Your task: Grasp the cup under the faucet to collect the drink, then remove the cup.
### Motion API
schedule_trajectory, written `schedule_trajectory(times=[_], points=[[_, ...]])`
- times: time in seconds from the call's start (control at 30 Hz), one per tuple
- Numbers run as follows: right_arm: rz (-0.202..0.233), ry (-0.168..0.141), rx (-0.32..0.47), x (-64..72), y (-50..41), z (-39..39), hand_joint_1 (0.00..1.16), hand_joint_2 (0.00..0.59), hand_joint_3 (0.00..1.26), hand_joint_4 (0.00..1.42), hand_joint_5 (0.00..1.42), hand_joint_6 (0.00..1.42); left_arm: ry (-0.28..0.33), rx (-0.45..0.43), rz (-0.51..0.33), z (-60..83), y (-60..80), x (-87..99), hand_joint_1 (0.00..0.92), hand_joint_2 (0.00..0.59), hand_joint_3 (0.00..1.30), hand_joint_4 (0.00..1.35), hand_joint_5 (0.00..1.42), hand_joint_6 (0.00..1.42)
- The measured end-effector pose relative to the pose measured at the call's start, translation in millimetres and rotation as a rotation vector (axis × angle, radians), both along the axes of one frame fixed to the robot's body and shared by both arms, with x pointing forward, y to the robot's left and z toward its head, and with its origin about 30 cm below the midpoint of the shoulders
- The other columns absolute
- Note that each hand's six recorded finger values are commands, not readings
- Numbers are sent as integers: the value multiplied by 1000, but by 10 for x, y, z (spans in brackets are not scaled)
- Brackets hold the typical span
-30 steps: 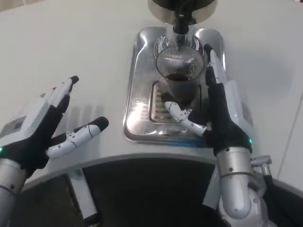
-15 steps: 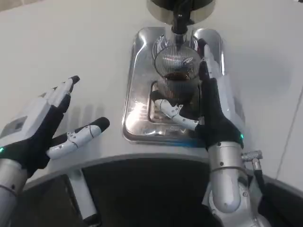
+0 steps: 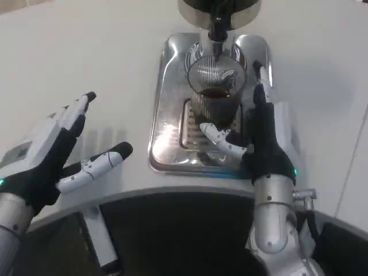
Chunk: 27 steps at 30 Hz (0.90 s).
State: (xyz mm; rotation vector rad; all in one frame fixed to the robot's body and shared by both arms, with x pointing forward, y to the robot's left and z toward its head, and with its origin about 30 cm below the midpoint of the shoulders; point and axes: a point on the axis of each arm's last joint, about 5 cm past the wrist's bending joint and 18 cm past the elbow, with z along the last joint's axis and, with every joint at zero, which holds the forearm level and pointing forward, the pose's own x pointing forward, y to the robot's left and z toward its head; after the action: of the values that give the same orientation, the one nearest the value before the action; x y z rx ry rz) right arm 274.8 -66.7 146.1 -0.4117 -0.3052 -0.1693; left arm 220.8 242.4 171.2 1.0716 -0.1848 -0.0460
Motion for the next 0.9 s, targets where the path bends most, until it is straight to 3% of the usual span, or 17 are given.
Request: schedule_trajectory(times=[0.2, 0.53, 0.63, 0.73, 0.8, 0.9], points=[[85, -12, 26, 49, 4, 1, 917, 207, 35, 43, 38, 63, -1, 0, 2, 2, 4, -1, 0, 148, 0, 0, 0, 0], [103, -18, 34, 48, 20, 6, 905, 213, 63, 81, 79, 92, 0, -7, 3, 1, 9, -4, 0, 146, 0, 0, 0, 0], [100, -20, 44, 43, 43, 9, 933, 216, 113, 131, 133, 157, 2, -7, 4, -4, 12, -8, 0, 146, 0, 0, 0, 0], [84, -28, 61, 32, 95, 15, 1047, 236, 259, 254, 263, 295, 2, -7, 4, -4, 12, -8, 0, 146, 0, 0, 0, 0], [68, -34, 54, 34, 124, 18, 1147, 260, 414, 406, 442, 481, 2, -7, 5, -4, 13, -8, 0, 146, 0, 0, 0, 0], [25, -56, 13, 87, 157, 48, 1162, 286, 606, 616, 724, 843, 2, -6, 5, -4, 14, -9, 0, 146, 0, 0, 0, 0]])
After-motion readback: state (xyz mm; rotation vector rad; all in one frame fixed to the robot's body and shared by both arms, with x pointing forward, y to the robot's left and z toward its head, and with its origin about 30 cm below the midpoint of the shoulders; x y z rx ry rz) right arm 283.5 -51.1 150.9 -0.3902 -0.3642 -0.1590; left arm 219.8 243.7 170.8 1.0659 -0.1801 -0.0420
